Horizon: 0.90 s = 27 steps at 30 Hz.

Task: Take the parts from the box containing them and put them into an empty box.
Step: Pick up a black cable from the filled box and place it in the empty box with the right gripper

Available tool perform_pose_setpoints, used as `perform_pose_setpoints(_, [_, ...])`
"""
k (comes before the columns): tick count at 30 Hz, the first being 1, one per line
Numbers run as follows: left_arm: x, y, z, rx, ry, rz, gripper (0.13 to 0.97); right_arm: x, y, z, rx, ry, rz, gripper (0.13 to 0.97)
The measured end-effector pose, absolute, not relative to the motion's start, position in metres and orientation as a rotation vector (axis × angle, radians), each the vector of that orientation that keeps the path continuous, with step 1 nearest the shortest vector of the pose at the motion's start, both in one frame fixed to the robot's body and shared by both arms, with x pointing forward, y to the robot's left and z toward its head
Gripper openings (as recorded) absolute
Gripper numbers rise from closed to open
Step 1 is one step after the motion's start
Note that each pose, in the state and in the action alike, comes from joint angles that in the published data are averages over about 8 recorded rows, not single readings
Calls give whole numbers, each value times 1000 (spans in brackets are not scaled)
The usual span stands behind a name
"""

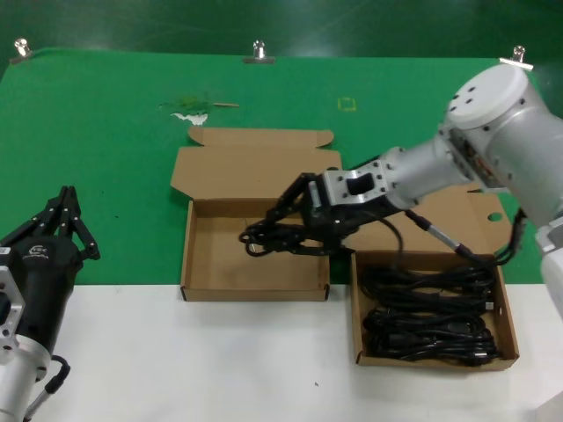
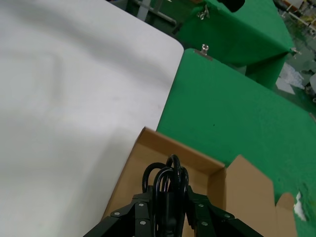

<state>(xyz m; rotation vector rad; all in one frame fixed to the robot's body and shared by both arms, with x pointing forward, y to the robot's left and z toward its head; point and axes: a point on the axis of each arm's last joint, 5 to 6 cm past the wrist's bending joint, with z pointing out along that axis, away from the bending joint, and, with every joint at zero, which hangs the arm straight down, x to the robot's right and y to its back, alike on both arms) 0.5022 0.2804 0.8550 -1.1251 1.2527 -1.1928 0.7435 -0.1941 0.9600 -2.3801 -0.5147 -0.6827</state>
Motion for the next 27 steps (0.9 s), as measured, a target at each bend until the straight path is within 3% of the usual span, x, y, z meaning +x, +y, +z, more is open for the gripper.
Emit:
perform_pose_setpoints(15, [502,280,855,-1125,1253,-1193,151,744,-162,955,-2359,-516,-749,261])
perform_pose_setpoints(27, [502,280,855,-1125,1253,-1193,151,735,-131,930,-2330,-521,-808,261])
